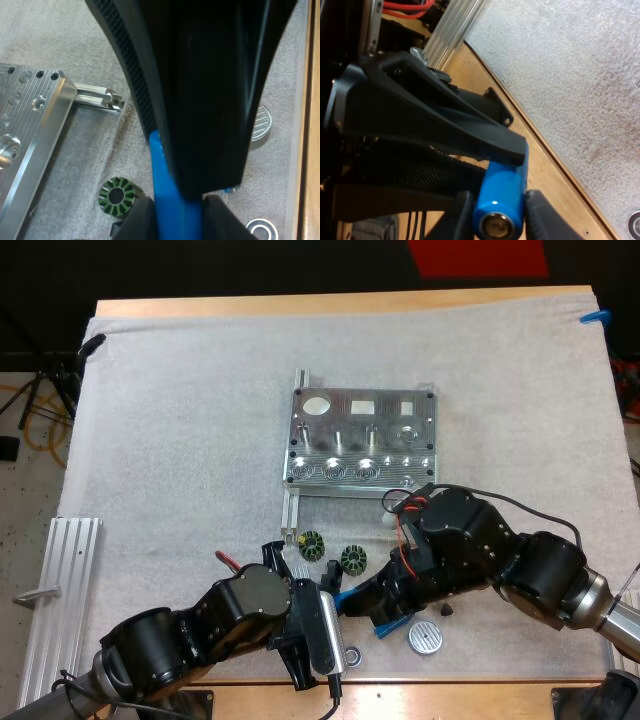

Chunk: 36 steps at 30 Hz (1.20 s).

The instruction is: Load cells from left to right

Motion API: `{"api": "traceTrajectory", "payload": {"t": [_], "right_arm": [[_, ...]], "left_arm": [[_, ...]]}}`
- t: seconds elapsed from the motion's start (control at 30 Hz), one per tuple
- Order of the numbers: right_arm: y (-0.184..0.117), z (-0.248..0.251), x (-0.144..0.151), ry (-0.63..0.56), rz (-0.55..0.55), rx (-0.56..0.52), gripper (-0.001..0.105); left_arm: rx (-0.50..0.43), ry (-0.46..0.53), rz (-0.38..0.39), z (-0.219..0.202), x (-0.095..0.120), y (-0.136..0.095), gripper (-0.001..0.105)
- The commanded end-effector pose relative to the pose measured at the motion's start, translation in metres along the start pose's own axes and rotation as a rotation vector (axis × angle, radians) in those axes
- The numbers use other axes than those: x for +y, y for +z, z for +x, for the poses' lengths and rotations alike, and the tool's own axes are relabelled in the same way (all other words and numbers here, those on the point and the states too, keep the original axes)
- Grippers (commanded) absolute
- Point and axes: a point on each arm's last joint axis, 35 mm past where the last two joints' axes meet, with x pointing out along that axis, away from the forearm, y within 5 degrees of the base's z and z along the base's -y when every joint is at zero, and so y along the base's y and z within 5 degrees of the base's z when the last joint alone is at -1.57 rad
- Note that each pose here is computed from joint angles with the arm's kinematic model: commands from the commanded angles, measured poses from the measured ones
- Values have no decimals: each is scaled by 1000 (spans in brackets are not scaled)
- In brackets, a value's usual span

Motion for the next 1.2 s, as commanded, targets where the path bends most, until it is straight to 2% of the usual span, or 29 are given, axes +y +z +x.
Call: {"api": "traceTrajectory", "payload": {"t": [0.0, 0.07, 0.13, 0.23, 0.33, 0.47, 0.57, 0.8, 0.97, 1.03, 1.17], "right_arm": [[4, -1, 3, 27, -29, -23, 0], [4, -1, 3, 21, -29, -24, 0], [4, -1, 2, 4, -29, -27, 0], [4, -1, 2, -2, -25, -29, 0], [8, -4, 5, -24, -9, -26, 0], [16, -14, 7, -116, -22, -43, 0], [26, -27, 5, -199, -3, -75, 0], [37, -62, -18, -433, 61, -131, 0], [38, -76, -40, -528, 106, -151, 0], [40, -77, -51, -569, 108, -125, 0], [50, -71, -65, -649, 92, -53, 0]], "left_arm": [[-37, -15, -6, -2, -1, 5, 10], [-37, -15, -6, -2, -1, 5, 23], [-37, -10, -7, -2, 0, 5, 43], [-39, 33, -19, -4, 1, 7, 65], [-70, 109, -34, -15, 4, 13, 67], [-127, 134, -35, -30, 5, 20, 67], [-145, 170, -71, -41, 5, 16, 67], [-206, 250, -227, -61, 6, 9, 67], [-223, 323, -306, -64, 10, 8, 67], [-230, 359, -361, -64, 13, 7, 67], [-233, 419, -426, -66, 22, 5, 67]]}}
